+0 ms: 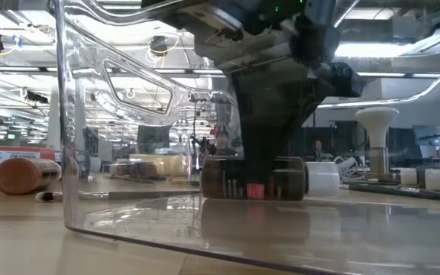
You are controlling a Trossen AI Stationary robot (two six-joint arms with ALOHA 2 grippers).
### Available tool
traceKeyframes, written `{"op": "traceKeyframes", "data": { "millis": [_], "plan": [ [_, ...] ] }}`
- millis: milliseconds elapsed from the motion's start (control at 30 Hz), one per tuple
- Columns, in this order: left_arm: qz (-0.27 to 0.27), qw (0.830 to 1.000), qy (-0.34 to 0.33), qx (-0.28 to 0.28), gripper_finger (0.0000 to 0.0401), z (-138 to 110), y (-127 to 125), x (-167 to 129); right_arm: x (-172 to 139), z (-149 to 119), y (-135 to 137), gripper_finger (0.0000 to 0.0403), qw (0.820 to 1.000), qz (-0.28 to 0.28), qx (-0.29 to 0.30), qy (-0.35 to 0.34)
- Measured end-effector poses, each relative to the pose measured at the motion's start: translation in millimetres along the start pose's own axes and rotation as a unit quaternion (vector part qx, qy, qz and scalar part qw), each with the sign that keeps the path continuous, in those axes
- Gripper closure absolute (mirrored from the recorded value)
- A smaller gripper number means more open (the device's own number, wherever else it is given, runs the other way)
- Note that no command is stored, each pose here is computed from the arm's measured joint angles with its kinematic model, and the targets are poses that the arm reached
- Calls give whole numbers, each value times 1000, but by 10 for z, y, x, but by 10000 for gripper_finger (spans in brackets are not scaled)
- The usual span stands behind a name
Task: Pick & Place Paint Supplies
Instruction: Put the black paint bottle into the transparent bin
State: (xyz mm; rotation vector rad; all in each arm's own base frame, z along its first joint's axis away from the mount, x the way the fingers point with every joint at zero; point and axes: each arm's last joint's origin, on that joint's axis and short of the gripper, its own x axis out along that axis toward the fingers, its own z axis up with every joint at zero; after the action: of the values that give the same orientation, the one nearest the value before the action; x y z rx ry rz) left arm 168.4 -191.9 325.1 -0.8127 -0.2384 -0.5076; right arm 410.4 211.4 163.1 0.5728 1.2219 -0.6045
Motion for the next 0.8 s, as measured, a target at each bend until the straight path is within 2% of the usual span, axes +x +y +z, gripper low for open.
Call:
{"op": "traceKeyframes", "data": {
  "millis": [333, 567, 800],
  "plan": [
    [0, 1000, 0, -10, 399, 0, 0, 0, 21, 87, -3, 403, 999, 0, 14, -40],
    [0, 1000, 0, -10, 399, 0, 0, 0, 21, 93, 11, 403, 999, 8, 16, -43],
    [0, 1000, 0, 1, 399, 0, 0, 0, -238, -11, 105, 403, 999, 20, -10, -41]
  ]
}}
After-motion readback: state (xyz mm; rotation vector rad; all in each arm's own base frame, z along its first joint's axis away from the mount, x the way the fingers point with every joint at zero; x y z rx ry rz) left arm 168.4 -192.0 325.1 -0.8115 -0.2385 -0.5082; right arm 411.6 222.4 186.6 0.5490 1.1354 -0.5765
